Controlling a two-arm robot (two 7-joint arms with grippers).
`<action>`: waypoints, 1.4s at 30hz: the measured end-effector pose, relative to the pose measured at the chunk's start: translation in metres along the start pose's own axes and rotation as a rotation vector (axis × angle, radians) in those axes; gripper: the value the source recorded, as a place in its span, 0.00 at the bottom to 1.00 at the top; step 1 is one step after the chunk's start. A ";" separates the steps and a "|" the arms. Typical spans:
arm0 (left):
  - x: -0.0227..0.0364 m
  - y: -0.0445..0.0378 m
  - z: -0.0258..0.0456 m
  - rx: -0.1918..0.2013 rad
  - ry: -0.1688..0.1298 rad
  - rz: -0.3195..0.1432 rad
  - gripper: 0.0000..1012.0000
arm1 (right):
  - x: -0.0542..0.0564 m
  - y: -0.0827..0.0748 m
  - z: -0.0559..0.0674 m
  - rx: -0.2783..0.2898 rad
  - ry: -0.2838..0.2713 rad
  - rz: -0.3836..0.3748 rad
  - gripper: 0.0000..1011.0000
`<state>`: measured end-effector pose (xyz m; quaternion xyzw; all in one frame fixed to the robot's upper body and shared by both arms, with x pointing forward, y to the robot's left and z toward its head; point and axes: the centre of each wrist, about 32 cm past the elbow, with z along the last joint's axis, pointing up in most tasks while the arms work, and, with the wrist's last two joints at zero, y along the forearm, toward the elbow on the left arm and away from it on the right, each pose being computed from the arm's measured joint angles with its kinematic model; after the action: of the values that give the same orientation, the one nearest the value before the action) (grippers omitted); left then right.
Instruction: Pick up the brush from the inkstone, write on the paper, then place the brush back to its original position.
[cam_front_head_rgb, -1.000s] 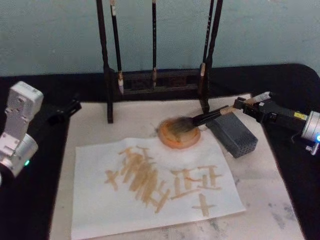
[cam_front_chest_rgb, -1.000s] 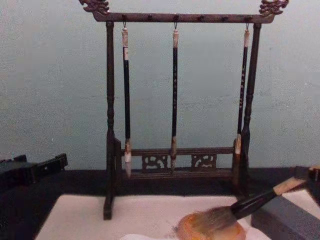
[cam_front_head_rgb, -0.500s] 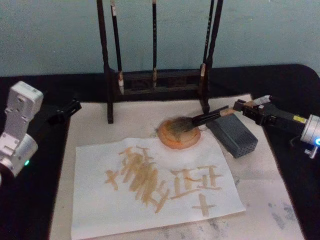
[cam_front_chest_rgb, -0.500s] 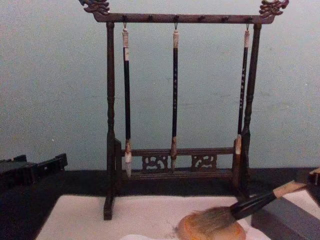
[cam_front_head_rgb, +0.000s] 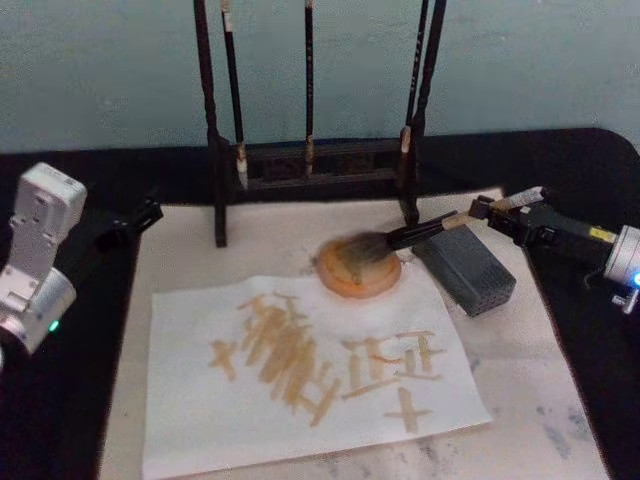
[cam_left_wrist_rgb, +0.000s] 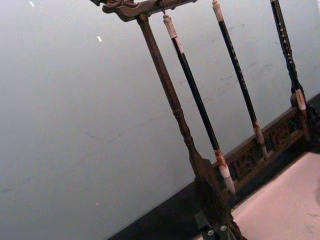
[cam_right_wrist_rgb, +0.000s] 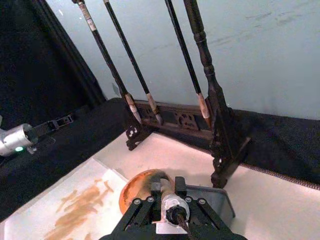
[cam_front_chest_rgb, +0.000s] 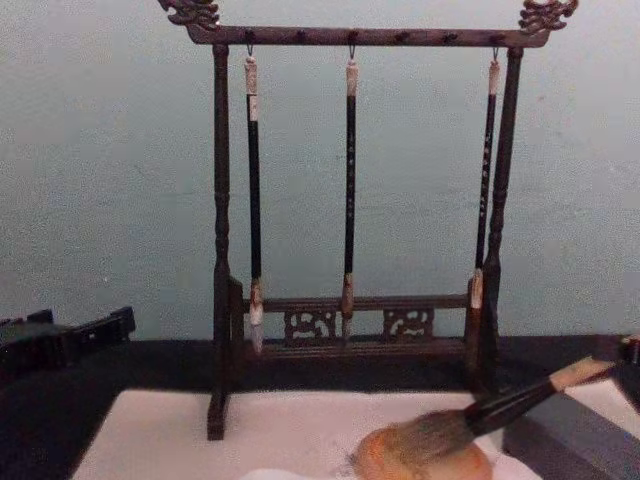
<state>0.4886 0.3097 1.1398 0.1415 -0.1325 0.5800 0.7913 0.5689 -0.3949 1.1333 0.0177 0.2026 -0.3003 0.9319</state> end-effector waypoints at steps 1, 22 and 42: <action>0.0000 0.0000 0.0000 0.000 0.000 0.000 0.99 | 0.000 0.000 0.000 -0.001 -0.001 -0.002 0.16; 0.0000 0.0000 0.0000 0.000 0.000 0.000 0.99 | -0.001 0.000 0.001 -0.009 -0.008 -0.013 0.35; 0.0000 0.0000 0.0000 0.000 0.000 0.000 0.99 | 0.006 -0.007 0.006 0.006 -0.021 -0.018 0.95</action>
<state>0.4886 0.3097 1.1398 0.1415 -0.1324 0.5799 0.7913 0.5715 -0.4047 1.1371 0.0155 0.1921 -0.3094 0.9312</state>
